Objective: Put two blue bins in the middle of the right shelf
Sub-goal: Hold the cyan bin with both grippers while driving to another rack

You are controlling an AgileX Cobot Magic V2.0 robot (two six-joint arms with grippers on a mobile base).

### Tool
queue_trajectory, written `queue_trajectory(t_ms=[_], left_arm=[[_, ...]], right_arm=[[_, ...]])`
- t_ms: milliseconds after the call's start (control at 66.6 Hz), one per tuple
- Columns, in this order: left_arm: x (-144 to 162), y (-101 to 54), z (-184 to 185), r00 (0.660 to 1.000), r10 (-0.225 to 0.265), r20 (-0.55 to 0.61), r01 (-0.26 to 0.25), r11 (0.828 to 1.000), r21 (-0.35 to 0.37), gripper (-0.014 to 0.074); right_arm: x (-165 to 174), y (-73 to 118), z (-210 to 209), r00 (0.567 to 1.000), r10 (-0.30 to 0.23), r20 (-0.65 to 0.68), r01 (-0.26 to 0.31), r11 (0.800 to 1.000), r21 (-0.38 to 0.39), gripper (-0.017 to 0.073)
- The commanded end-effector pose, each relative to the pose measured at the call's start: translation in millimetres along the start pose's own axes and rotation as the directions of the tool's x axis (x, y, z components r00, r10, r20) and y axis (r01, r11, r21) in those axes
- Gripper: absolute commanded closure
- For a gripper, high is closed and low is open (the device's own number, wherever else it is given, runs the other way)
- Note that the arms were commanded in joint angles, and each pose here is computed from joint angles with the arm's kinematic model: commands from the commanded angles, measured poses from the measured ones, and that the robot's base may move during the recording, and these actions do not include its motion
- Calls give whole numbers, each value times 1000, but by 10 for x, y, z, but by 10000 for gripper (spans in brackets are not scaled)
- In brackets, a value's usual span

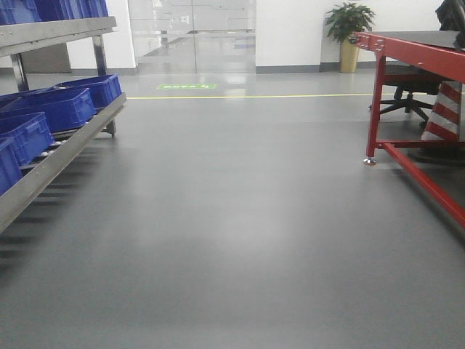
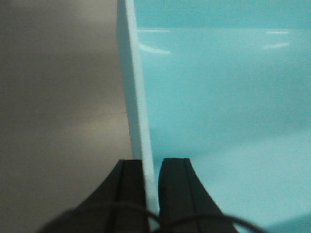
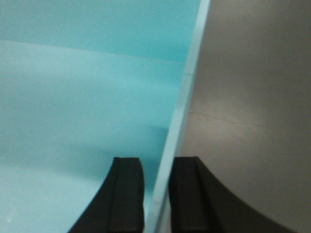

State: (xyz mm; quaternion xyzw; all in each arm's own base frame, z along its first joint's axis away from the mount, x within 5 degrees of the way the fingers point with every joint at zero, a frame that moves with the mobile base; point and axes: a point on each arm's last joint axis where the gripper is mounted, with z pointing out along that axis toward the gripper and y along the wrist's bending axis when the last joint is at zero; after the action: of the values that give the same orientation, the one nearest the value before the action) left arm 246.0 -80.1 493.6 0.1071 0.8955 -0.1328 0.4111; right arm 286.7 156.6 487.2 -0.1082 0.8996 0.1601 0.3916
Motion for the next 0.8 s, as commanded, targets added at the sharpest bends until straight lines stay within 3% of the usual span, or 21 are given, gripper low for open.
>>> queue_trajectory(t_ms=[0,781], left_arm=[[-36,-68,-107,999,-2,54,-1,999,48,704],[-36,-68,-107,998,-2,55,-1,999,48,704]], right_arm=[[-68,-59,-37,998,-8,65,5,999,45,713],[-76,-57,-38,997,-9,74,6,999,42,713]])
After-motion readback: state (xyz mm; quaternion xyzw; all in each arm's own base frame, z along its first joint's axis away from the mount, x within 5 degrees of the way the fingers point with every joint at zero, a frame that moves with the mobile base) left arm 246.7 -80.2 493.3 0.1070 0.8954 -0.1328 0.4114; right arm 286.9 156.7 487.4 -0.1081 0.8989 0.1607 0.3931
